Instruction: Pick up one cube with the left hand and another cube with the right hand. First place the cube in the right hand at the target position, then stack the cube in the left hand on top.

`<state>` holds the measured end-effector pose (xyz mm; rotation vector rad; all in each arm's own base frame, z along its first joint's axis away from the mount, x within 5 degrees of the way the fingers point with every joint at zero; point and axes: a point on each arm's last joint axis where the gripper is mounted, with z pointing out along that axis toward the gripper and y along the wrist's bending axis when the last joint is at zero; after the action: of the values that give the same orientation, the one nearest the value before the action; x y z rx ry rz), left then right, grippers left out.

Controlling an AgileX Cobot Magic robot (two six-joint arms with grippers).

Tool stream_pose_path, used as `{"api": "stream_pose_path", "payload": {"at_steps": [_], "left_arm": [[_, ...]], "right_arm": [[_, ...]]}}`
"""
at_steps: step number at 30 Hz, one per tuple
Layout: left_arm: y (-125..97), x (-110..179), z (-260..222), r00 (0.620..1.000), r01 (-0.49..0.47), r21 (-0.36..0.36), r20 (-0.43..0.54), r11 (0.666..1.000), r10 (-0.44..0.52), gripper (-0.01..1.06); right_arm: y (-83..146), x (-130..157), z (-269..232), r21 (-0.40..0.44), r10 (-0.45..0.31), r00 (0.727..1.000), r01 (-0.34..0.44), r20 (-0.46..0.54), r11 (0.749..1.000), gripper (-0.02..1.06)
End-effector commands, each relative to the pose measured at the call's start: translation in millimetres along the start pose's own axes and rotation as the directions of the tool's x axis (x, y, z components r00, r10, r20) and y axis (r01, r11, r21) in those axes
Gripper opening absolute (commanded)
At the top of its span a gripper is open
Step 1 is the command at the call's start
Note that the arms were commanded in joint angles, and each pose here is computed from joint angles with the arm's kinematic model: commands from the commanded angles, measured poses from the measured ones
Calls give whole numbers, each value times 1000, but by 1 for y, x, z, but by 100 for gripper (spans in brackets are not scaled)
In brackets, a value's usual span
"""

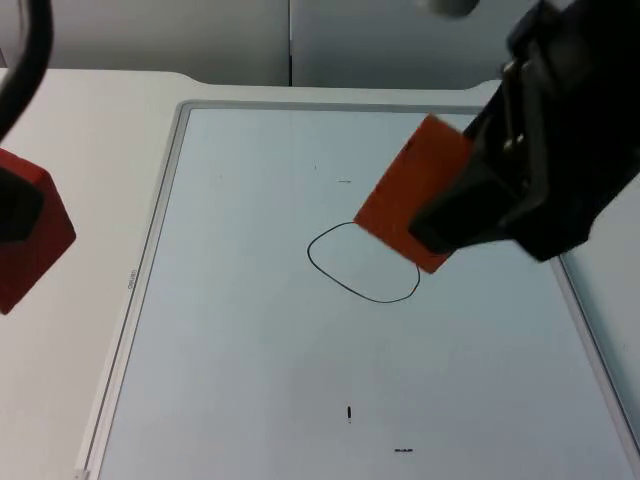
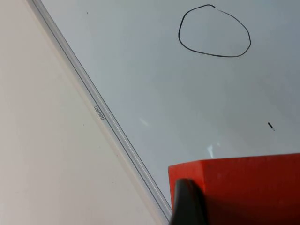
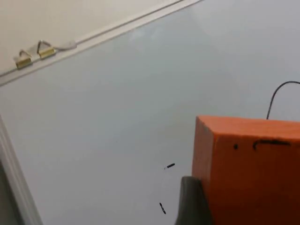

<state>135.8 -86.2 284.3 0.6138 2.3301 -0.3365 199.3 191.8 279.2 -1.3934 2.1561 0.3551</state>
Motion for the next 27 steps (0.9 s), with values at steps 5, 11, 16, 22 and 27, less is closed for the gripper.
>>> {"api": "stream_pose_path", "payload": {"at_steps": [5,11,16,22,27], "left_arm": [[-1,0,-1,1000,-4,6,14,1000,3,19],[-1,0,-1,1000,-4,6,14,1000,3,19],[-1,0,-1,1000,-4,6,14,1000,3,19],[-1,0,-1,1000,-4,6,14,1000,3,19],[-1,0,-1,1000,-4,6,14,1000,3,19]], "right_arm": [[5,4,-36,54,92,995,-93,27,994,0],[-5,13,-42,186,181,983,-174,-23,967,0],[-4,15,-36,185,234,972,-235,27,954,0],[-7,15,-27,189,321,944,-331,82,925,0],[-19,11,-6,238,399,914,-405,78,882,0]]}}
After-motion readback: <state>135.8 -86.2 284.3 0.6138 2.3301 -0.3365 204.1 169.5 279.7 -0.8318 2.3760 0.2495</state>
